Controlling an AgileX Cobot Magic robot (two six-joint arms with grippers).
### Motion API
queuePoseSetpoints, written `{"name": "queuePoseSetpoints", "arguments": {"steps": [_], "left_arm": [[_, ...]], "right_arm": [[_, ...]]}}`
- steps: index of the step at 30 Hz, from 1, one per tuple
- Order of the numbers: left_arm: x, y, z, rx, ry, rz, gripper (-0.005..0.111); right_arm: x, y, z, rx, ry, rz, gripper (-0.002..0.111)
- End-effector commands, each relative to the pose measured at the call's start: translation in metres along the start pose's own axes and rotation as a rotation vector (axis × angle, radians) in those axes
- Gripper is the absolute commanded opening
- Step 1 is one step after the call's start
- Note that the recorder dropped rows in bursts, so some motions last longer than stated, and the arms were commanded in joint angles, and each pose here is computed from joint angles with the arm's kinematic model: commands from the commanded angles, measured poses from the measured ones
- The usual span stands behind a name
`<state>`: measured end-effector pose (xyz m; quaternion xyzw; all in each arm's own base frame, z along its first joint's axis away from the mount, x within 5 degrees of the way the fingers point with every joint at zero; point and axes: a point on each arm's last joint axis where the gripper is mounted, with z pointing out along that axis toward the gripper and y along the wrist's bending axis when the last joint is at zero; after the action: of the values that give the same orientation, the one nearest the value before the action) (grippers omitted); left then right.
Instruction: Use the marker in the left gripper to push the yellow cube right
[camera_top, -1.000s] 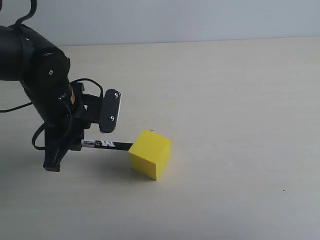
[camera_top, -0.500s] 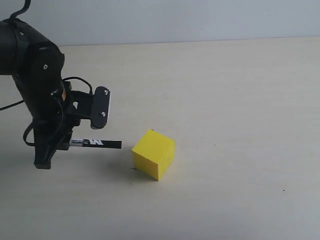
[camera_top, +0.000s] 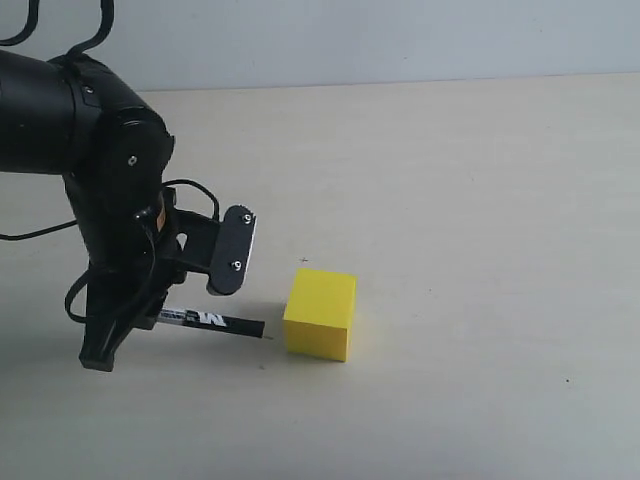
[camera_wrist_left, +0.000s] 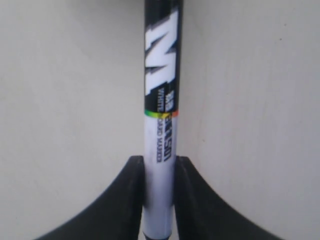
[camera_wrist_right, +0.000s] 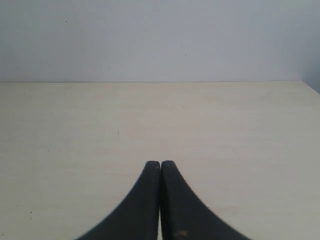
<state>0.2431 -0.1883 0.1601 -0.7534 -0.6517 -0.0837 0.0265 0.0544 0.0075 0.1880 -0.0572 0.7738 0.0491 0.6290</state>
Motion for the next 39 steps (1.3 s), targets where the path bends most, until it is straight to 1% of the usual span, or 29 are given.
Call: {"name": "queuePoseSetpoints", "arguments": {"steps": [1,3,6,7,9,12,16,18,22,32,39], "left_arm": [[0.002,0.001,-0.002,-0.008,0.002,-0.021,0.000],[-0.001,0.001,-0.002,-0.013,-0.016,-0.025,0.000],[-0.009,0.001,-0.003,-0.007,-0.103,-0.060,0.000],[-0.013,0.000,-0.003,-0.004,-0.136,-0.054,0.000],[-0.017,-0.003,-0.004,0.006,-0.160,-0.030,0.000],[-0.017,-0.006,-0.004,0.028,-0.140,-0.018,0.000],[-0.008,-0.004,-0.003,0.032,-0.069,-0.001,0.000],[-0.004,-0.002,-0.002,0.024,-0.052,-0.035,0.000],[0.002,0.002,-0.002,-0.006,-0.010,-0.063,0.000],[0.021,0.011,0.003,0.031,-0.034,-0.195,0.000],[0.021,0.011,0.003,0.042,-0.037,-0.281,0.000]], "right_arm": [[0.000,0.000,0.000,-0.002,-0.011,-0.001,0.000],[0.000,0.000,0.000,-0.002,-0.011,-0.001,0.000],[0.000,0.000,0.000,-0.002,-0.011,-0.001,0.000],[0.000,0.000,0.000,-0.002,-0.011,-0.001,0.000],[0.000,0.000,0.000,-0.002,-0.011,-0.001,0.000],[0.000,0.000,0.000,-0.002,-0.011,-0.001,0.000],[0.000,0.000,0.000,-0.002,-0.011,-0.001,0.000],[0.000,0.000,0.000,-0.002,-0.011,-0.001,0.000],[0.000,0.000,0.000,-0.002,-0.011,-0.001,0.000],[0.000,0.000,0.000,-0.002,-0.011,-0.001,0.000],[0.000,0.000,0.000,-0.002,-0.011,-0.001,0.000]]}}
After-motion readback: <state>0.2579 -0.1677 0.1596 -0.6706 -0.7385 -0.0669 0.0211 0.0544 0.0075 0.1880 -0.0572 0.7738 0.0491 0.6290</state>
